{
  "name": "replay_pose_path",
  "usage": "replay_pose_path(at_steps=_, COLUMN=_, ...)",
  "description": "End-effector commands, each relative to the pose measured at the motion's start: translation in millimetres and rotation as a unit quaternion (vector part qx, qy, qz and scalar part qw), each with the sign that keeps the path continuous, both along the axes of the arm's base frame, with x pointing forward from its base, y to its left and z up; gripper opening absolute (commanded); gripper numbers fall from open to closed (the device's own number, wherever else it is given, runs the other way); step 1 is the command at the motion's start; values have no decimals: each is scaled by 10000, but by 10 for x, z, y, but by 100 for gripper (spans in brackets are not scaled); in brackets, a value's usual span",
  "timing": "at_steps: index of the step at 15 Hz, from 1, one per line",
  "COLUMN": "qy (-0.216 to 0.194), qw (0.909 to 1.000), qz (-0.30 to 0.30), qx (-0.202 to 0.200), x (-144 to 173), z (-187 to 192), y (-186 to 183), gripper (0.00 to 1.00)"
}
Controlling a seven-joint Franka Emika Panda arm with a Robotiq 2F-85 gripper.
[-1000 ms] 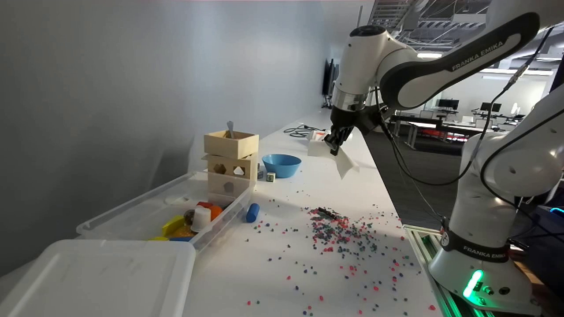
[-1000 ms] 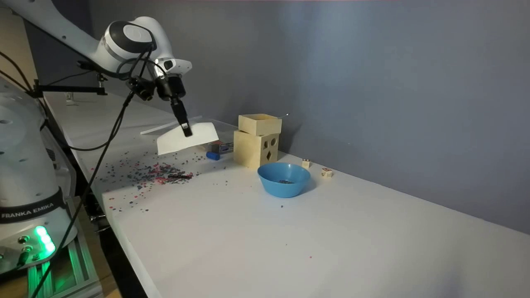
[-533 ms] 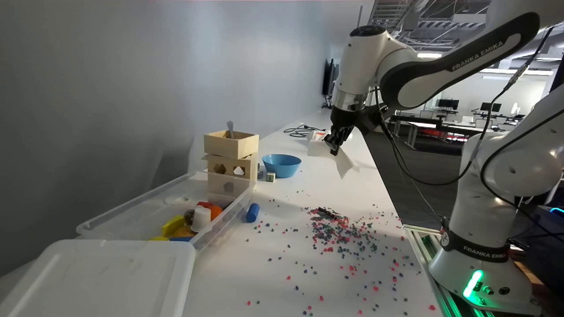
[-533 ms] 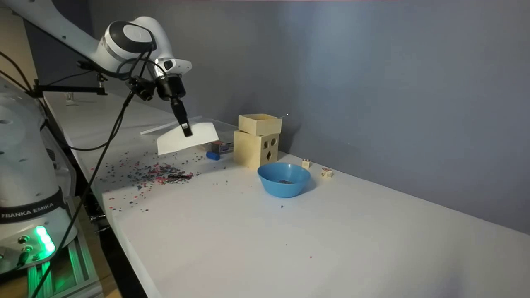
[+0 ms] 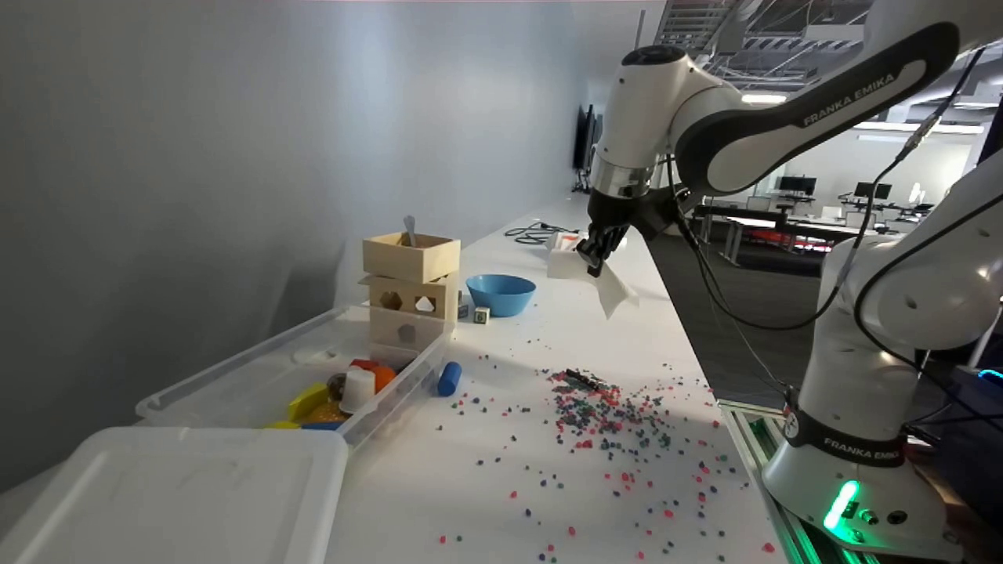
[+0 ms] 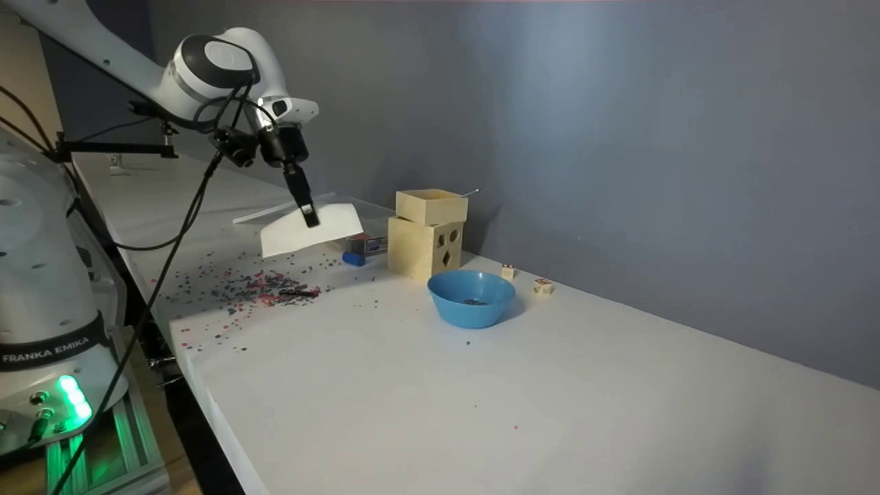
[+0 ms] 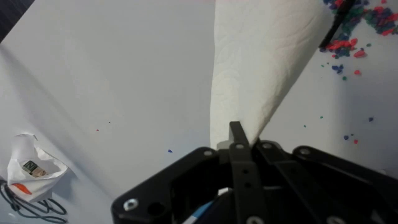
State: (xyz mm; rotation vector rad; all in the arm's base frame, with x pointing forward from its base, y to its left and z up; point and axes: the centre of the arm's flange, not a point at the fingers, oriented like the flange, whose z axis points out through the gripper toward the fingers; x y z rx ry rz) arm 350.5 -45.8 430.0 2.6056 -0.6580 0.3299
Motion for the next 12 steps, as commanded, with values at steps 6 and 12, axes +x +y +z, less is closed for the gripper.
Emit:
replay_pose_path(at_steps=6, qy=-241, qw=9912, qz=943, qx=901, x=20, z=-85, y=649, gripper=0)
replay_pose_path(at_steps=12, qy=-334, qw=9587, qz=2282, qx=1664, x=-84, z=117, y=1199, gripper=0)
